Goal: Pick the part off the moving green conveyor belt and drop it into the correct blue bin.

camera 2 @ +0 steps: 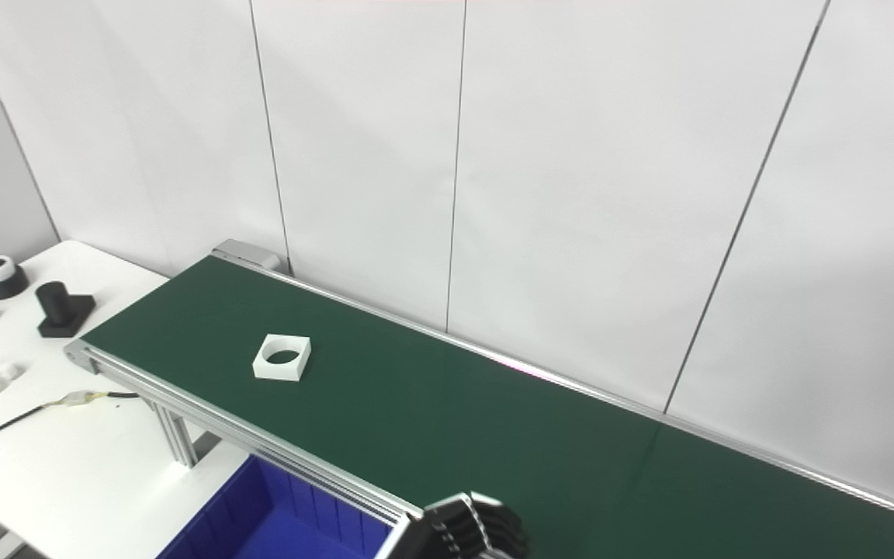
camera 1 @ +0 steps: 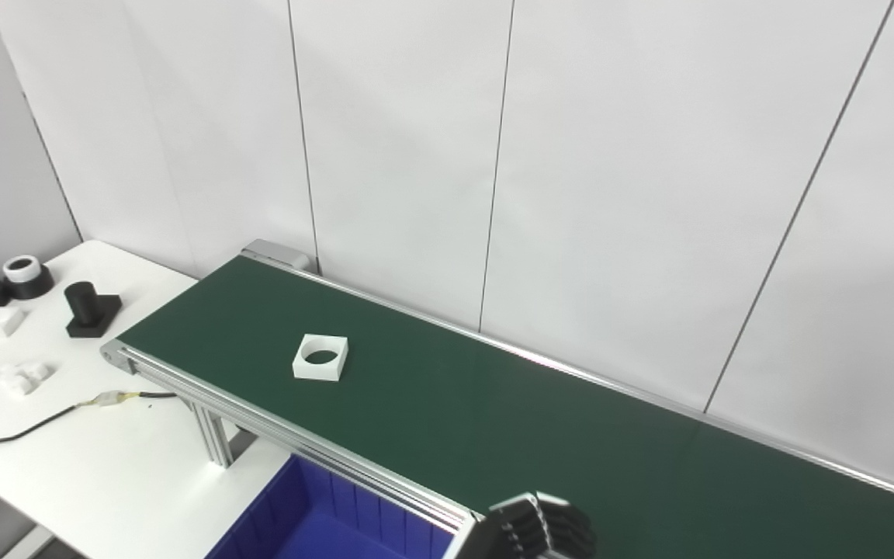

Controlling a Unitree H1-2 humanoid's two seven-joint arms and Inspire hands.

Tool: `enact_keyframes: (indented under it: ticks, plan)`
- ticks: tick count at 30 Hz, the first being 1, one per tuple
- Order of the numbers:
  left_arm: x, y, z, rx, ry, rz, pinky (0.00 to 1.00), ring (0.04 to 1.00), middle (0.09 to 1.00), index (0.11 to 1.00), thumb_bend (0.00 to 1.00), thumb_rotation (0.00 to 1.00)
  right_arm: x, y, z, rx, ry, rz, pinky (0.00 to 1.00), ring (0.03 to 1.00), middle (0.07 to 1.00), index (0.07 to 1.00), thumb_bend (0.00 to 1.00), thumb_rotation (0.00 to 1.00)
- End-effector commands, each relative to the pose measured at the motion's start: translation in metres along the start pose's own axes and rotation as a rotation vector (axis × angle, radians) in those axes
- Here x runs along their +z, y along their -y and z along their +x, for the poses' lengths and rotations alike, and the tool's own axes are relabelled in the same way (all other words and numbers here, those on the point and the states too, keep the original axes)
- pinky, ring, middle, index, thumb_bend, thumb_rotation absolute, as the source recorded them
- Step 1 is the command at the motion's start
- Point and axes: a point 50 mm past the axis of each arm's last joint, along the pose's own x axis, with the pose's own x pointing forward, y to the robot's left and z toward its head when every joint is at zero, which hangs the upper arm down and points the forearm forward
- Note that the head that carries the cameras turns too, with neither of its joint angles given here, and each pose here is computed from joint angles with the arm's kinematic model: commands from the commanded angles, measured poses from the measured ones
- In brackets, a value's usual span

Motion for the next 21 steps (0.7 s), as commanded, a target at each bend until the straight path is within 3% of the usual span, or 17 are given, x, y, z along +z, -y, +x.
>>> enact_keyframes:
  ticks: [1, 4, 7, 11, 15, 18, 21]
  plan:
    - [0.019, 0.004, 0.018, -0.007, 0.120, -0.012, 0.61, 0.622, 0.644, 0.641, 0.64, 0.05, 0.011, -0.002, 0.006, -0.020, 0.078, 0.028, 0.62, 0.736, 0.800, 0.835, 0.42, 0.00]
    - [0.023, -0.002, 0.023, 0.020, 0.142, 0.006, 0.61, 0.634, 0.663, 0.649, 0.69, 0.25, 0.012, -0.004, 0.005, -0.025, 0.079, 0.035, 0.63, 0.733, 0.795, 0.829, 0.43, 0.00]
    - [0.029, -0.008, 0.026, 0.015, 0.160, 0.034, 0.64, 0.673, 0.710, 0.681, 0.74, 0.35, 0.013, -0.004, 0.003, -0.027, 0.083, 0.033, 0.63, 0.739, 0.796, 0.829, 0.44, 0.00]
    - [0.036, -0.014, 0.029, -0.002, 0.183, 0.067, 0.68, 0.708, 0.754, 0.712, 0.73, 0.35, 0.013, -0.004, 0.002, -0.029, 0.090, 0.017, 0.63, 0.743, 0.797, 0.826, 0.44, 0.00]
    - [0.053, -0.023, 0.037, -0.089, 0.231, 0.157, 0.73, 0.770, 0.820, 0.776, 0.71, 0.33, 0.013, -0.005, 0.003, -0.026, 0.087, 0.029, 0.63, 0.738, 0.791, 0.824, 0.45, 0.00]
    - [0.056, -0.031, 0.049, -0.099, 0.253, 0.159, 0.77, 0.818, 0.845, 0.793, 0.73, 0.29, 0.013, -0.005, 0.004, -0.033, 0.088, 0.025, 0.62, 0.728, 0.784, 0.816, 0.46, 0.00]
    - [0.053, -0.037, 0.064, -0.082, 0.252, 0.158, 0.88, 0.896, 0.892, 0.824, 0.71, 0.34, 0.012, -0.004, 0.007, -0.041, 0.082, 0.026, 0.62, 0.725, 0.784, 0.801, 0.45, 0.00]
